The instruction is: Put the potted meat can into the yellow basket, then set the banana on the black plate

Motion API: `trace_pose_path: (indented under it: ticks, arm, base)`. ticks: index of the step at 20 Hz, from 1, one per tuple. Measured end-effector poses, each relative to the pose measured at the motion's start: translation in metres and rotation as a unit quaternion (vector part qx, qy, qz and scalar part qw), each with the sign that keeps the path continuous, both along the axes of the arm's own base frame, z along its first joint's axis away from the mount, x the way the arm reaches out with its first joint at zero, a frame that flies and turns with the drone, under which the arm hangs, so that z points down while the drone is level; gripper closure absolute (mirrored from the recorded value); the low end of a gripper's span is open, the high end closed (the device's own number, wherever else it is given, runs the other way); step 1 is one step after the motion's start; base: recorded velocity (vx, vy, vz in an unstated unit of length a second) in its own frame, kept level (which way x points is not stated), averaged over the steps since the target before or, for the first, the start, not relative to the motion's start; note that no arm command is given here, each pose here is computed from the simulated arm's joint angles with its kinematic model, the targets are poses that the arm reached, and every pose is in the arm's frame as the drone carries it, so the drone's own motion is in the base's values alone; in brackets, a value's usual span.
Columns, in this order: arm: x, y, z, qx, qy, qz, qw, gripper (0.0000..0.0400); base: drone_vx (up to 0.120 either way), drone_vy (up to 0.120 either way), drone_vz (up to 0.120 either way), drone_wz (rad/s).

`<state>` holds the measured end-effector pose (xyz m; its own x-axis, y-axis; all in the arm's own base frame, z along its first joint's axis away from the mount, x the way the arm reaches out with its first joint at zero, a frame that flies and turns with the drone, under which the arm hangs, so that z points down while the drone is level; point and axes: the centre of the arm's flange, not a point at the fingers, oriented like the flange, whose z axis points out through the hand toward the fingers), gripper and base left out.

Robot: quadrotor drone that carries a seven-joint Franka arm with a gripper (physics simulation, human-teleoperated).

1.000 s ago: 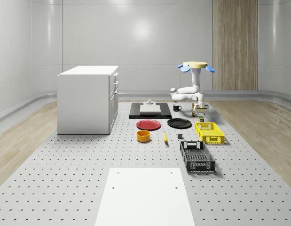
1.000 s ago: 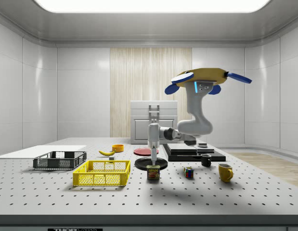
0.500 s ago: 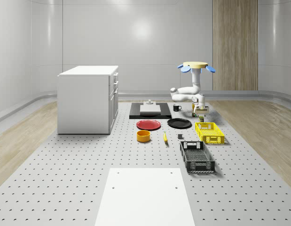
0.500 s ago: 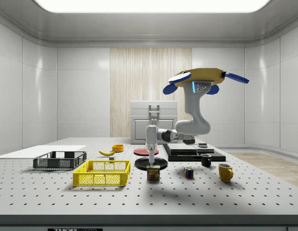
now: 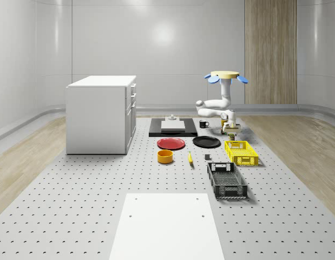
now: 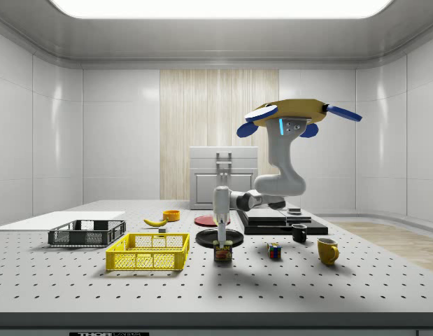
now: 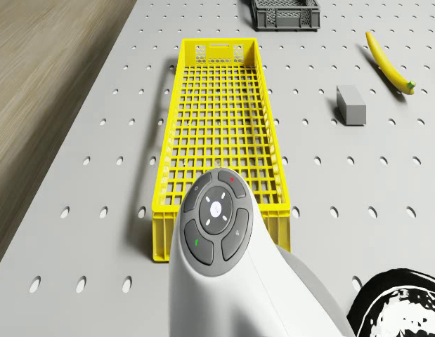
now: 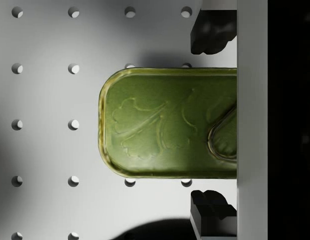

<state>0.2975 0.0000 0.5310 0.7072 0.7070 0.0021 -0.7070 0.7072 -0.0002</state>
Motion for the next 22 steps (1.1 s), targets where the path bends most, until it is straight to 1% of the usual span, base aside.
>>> trace_pose_path:
  ticks: [2,4,6,7,9,11,15,16,17,19,21,22]
  arm:
    - [-0.0016,0.0000,0.0040,0.000,0.0000,0.000,1.000,0.0000]
    - [-0.0027,0.0000,0.0068,0.000,0.0000,0.000,1.000,0.0000]
    - [-0.0035,0.0000,0.0086,0.000,0.0000,0.000,1.000,0.0000]
    - [-0.0034,0.0001,0.0092,0.000,0.0000,0.000,1.000,0.0000]
    - [-0.0012,0.0001,0.0101,0.000,0.0000,0.000,1.000,0.0000]
    - [0.0004,0.0001,0.0107,0.000,0.0000,0.000,1.000,0.0000]
    - [0.0021,0.0001,0.0113,0.000,0.0000,0.000,1.000,0.0000]
    - [0.0024,0.0001,0.0114,0.000,0.0000,0.000,1.000,0.0012]
    - [0.0025,0.0001,0.0115,0.000,0.0000,0.000,1.000,0.0042]
    - [0.0028,0.0001,0.0116,0.000,0.0000,0.000,1.000,0.0085]
    - [0.0030,0.0001,0.0116,0.000,0.0000,0.000,1.000,0.0110]
    - [0.0030,0.0001,0.0116,0.000,0.0001,0.000,1.000,0.0111]
  base:
    - [0.000,0.000,0.000,0.000]
    - [0.000,0.000,0.000,0.000]
    - [0.000,0.000,0.000,0.000]
    - [0.000,0.000,0.000,0.000]
    - [0.000,0.000,0.000,0.000]
    - [0.000,0.000,0.000,0.000]
    - [0.000,0.000,0.000,0.000]
    - [0.000,0.000,0.000,0.000]
    - [0.000,0.000,0.000,0.000]
    - [0.000,0.000,0.000,0.000]
    - [0.000,0.000,0.000,0.000]
    - [0.000,0.000,0.000,0.000]
